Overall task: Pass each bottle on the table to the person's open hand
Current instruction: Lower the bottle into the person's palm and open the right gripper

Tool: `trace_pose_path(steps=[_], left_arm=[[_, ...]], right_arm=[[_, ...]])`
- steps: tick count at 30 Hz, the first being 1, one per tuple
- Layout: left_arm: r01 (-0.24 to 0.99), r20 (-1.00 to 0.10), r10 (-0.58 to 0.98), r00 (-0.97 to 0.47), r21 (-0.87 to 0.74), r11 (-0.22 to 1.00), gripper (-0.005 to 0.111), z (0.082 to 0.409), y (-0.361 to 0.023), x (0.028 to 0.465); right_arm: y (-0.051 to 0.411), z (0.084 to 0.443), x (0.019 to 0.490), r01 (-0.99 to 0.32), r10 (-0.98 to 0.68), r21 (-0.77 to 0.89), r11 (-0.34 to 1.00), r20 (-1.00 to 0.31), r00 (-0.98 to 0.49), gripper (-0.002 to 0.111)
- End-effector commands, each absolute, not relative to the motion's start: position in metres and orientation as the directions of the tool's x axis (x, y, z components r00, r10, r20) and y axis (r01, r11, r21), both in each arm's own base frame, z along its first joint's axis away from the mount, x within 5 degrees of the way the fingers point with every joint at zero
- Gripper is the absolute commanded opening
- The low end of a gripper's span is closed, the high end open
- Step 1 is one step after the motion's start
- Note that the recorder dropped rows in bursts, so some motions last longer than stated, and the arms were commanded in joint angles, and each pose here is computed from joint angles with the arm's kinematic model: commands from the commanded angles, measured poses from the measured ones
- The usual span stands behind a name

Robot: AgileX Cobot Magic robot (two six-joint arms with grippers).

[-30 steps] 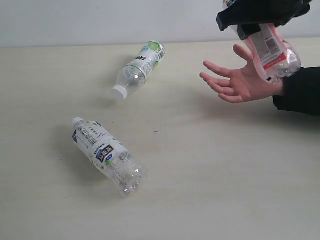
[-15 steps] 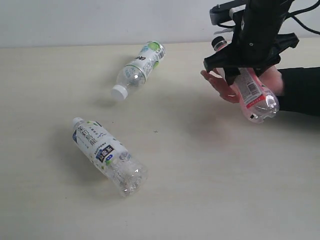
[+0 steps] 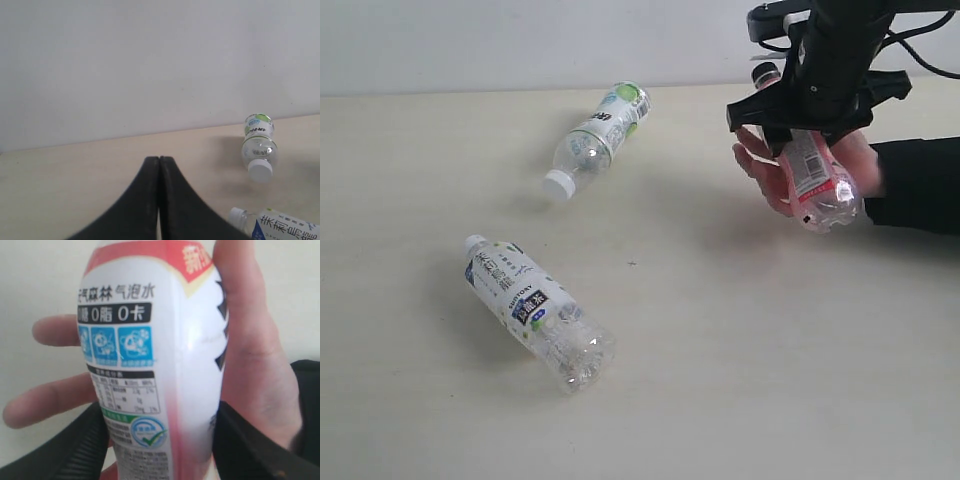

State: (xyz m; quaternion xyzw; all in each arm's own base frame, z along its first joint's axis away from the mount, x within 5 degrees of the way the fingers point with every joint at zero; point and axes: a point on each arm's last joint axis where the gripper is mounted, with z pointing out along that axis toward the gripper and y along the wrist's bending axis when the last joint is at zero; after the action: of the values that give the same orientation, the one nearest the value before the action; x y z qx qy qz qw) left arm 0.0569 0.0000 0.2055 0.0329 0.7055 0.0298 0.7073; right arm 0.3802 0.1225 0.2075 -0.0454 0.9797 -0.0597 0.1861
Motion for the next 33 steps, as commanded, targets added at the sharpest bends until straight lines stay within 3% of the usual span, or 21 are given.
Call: trace_pose_path(steps=[1,12,15,29,33], left_arm=[[0.002,-0.996,0.089,0.012,0.089,0.996,0.0,0.2064,0.0001,0.0565],[0.002,-0.996,0.089,0.012,0.089,0.996,0.0,0.2064,0.0001,0.0565],[0.002,-0.996,0.089,0.012,0.089,0.996,0.0,0.2064,0.0001,0.0565],[0.002,-0.996,0.089,0.012,0.089,0.996,0.0,0.2064,0.0001,0.0565],[0.002,-0.996,0.091,0.012,0.091,0.996,0.0,0.2064,0.0001,0.0565]], right_arm=[[0.1196,0.2087,0.3826,-0.051,-0.096,-0.131,0.99,-0.368,-0.925,0.0],[0.1184,0.2084,0.3813,-0.094,-0.145,-0.159,0.983,-0.346,-0.927,0.0],[0.1179,0.2083,0.381,-0.1,-0.153,-0.167,0.981,-0.341,-0.928,0.006],[0.1177,0.2081,0.3805,-0.161,-0.216,-0.19,0.969,-0.323,-0.921,0.072],[0.1177,0.2081,0.3805,-0.174,-0.23,-0.194,0.965,-0.321,-0.919,0.085]])
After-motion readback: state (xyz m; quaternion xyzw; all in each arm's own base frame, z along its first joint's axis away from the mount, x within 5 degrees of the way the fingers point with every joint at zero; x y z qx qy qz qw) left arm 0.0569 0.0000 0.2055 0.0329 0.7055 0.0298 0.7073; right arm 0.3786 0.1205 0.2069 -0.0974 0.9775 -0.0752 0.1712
